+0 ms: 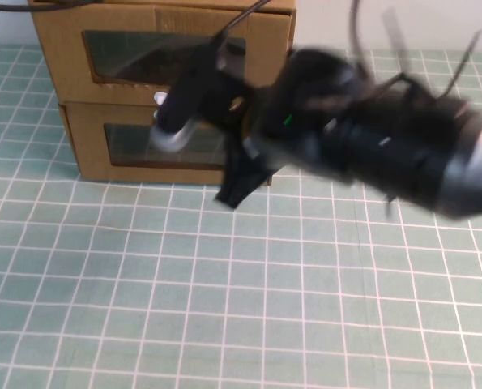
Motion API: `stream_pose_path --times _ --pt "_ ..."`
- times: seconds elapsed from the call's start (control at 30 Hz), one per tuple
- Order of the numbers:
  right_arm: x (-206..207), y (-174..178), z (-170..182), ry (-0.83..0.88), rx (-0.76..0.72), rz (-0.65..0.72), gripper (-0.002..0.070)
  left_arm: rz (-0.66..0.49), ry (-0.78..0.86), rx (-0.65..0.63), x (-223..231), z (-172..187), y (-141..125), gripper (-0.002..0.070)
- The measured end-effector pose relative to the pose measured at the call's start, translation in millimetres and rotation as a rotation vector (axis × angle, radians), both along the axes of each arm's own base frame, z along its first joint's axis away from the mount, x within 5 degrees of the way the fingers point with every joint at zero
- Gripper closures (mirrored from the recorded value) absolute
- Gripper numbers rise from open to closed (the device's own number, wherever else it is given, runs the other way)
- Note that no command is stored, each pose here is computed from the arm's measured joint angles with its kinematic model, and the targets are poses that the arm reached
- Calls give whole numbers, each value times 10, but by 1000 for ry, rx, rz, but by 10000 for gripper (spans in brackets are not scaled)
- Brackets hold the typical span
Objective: Close the shoe box
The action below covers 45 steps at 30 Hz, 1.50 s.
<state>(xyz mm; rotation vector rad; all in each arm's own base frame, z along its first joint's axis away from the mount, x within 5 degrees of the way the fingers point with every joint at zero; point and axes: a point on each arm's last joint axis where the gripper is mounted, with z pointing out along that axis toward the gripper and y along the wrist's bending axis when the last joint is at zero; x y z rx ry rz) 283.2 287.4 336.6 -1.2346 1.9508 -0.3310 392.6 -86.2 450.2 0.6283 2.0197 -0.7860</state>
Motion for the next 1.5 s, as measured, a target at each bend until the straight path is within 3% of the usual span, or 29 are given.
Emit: stream_pose_path --times 0.1,0.33,0.57,0.87,1.2,1.33,1.5 --pt "86 -323 230 27 60 -81 690 -23 -41 47 -257 216 23 680" --pt "78 -1571 984 104 587 -369 690 74 -163 190 -888 705 177 680" --pt "-432 -2369 1157 -62 845 -516 690 109 -158 219 -1365 678 240 680" --pt "-1357 -2627 665 -311 994 -476 690 248 -160 191 -2079 -66 359 680" --pt "-2077 -2734 -334 -287 961 -489 690 385 -251 157 -3007 -1145 498 680" --pt "-2170 -2764 -671 -270 894 -503 690 427 -282 144 -3155 -1447 535 680" --pt "-2223 -2777 -833 -243 864 -516 690 447 -276 145 -3204 -1667 553 680"
